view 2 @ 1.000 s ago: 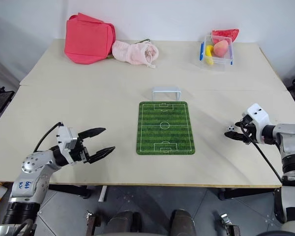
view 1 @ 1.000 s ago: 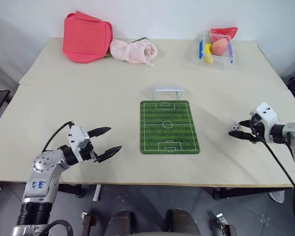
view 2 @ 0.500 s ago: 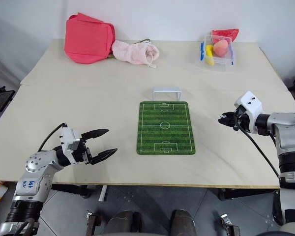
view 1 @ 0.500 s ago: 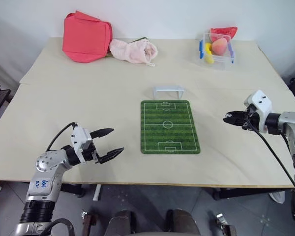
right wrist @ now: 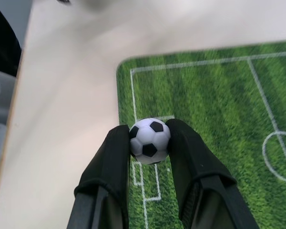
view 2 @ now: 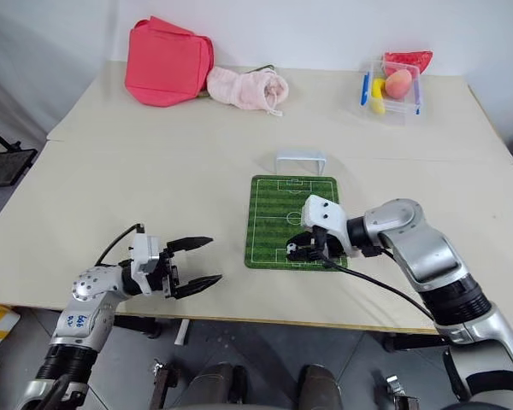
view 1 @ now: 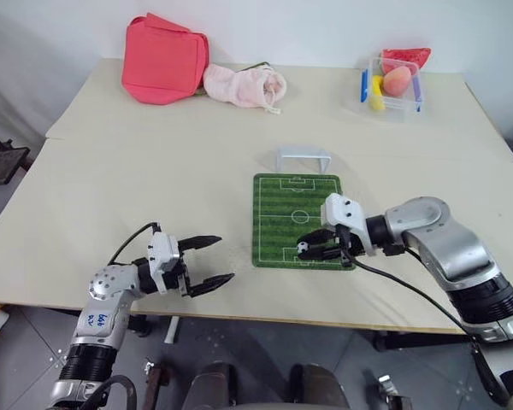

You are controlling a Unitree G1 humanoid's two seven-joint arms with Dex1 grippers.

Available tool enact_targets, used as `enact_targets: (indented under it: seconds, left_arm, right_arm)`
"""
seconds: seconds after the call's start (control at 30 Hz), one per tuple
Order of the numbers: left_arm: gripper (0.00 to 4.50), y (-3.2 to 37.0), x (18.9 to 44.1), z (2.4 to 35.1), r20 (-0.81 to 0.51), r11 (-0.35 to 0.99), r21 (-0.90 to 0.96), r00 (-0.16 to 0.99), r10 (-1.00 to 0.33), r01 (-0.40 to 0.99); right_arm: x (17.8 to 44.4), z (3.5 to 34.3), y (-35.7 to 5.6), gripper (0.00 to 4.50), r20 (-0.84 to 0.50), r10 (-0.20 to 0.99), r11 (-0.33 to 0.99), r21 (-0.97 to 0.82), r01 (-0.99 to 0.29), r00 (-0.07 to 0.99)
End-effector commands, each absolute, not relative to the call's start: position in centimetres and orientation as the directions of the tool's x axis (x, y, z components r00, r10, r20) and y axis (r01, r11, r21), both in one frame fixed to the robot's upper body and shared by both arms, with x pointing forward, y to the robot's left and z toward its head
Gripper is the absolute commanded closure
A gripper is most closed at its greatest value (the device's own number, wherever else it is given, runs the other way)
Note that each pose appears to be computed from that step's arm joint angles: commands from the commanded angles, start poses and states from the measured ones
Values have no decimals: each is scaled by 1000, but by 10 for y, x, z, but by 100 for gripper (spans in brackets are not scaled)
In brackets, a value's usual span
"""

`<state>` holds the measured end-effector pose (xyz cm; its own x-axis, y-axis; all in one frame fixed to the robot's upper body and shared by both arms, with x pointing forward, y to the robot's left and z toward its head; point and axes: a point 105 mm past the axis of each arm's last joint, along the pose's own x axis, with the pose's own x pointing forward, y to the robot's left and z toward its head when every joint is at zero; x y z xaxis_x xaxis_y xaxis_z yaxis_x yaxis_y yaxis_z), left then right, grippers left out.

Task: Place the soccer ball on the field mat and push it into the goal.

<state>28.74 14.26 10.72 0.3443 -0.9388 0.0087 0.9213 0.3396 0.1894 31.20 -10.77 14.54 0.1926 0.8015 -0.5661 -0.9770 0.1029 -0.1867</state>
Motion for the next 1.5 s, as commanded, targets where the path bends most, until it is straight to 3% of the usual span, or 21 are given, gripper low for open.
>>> enact_targets:
  seconds: [0.03, 0.23, 0.9, 1.13, 1.33, 1.5]
  left_arm:
    - [0, 143, 289, 116, 45, 336, 221, 335, -941, 915]
    - [0, 150, 291, 120, 46, 352, 221, 350, -935, 910]
    - [0, 151, 294, 128, 60, 364, 259, 361, -931, 895]
    - [0, 152, 295, 129, 58, 370, 260, 368, -928, 892]
    - [0, 151, 297, 129, 59, 373, 260, 371, -927, 891]
    - [0, 152, 297, 129, 59, 371, 259, 369, -928, 892]
  right_arm:
    - [315, 149, -105, 365, -564, 806, 71, -210, -975, 180]
    - [326, 140, -100, 365, -563, 809, 72, -190, -979, 168]
    - [327, 125, -108, 365, -588, 795, 66, -159, -985, 148]
    - [327, 125, -107, 138, -577, 802, 74, -159, -984, 154]
    - [323, 133, -108, 138, -562, 813, 59, -175, -983, 149]
    - [322, 158, -104, 138, -526, 832, 45, -253, -966, 176]
